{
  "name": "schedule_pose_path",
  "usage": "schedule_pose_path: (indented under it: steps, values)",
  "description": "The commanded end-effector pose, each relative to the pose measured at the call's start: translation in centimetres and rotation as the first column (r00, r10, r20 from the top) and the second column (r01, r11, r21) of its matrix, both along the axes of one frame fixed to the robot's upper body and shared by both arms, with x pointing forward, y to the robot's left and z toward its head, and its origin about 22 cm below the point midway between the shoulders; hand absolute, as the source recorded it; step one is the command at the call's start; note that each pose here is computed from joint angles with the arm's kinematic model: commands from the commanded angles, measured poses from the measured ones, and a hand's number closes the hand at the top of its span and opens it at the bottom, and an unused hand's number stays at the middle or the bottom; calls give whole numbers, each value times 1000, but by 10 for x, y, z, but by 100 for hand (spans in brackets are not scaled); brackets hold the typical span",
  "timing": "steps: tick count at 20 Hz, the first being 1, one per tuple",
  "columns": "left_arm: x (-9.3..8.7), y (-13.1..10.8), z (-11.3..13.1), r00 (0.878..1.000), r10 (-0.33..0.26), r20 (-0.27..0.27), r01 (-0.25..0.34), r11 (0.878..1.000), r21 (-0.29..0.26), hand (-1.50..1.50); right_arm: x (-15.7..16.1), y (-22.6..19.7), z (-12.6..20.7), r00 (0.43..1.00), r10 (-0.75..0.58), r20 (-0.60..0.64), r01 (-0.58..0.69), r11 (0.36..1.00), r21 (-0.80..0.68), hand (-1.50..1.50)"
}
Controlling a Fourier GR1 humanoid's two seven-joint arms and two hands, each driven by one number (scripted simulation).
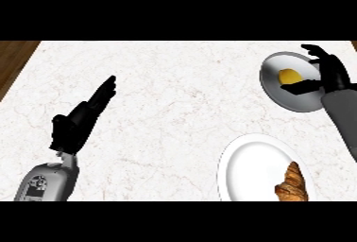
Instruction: Pick the lemon from the plate and place it in the pan
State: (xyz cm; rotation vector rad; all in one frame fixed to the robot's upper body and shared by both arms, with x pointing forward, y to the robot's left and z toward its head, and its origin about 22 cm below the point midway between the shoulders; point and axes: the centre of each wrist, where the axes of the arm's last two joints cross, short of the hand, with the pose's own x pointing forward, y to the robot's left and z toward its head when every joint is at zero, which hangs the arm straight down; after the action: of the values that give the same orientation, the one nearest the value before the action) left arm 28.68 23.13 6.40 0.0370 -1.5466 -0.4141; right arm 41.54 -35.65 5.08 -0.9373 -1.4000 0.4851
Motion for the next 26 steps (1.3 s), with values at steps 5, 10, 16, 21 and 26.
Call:
schedule_pose_path:
  steps: [5,10,16,21,26]
  values:
    - [-6,6,-3,1000,-6,-5,6,1000,-14,0,3,-8,13,970,-50,236,-33,941,336,-150]
    - [-7,1,0,1000,10,-7,-10,1000,7,0,-16,-45,10,965,-20,260,-113,866,488,-150]
    - [-6,2,-8,999,32,-6,-32,999,-3,0,-51,-91,-5,956,65,285,-218,808,547,-150]
    - [-3,13,-5,999,48,-14,-48,999,-2,0,-74,-111,-18,913,112,391,-312,811,495,-150]
    - [-3,5,-3,998,56,-8,-57,998,-12,0,-100,-115,-50,912,110,396,-324,783,530,-150]
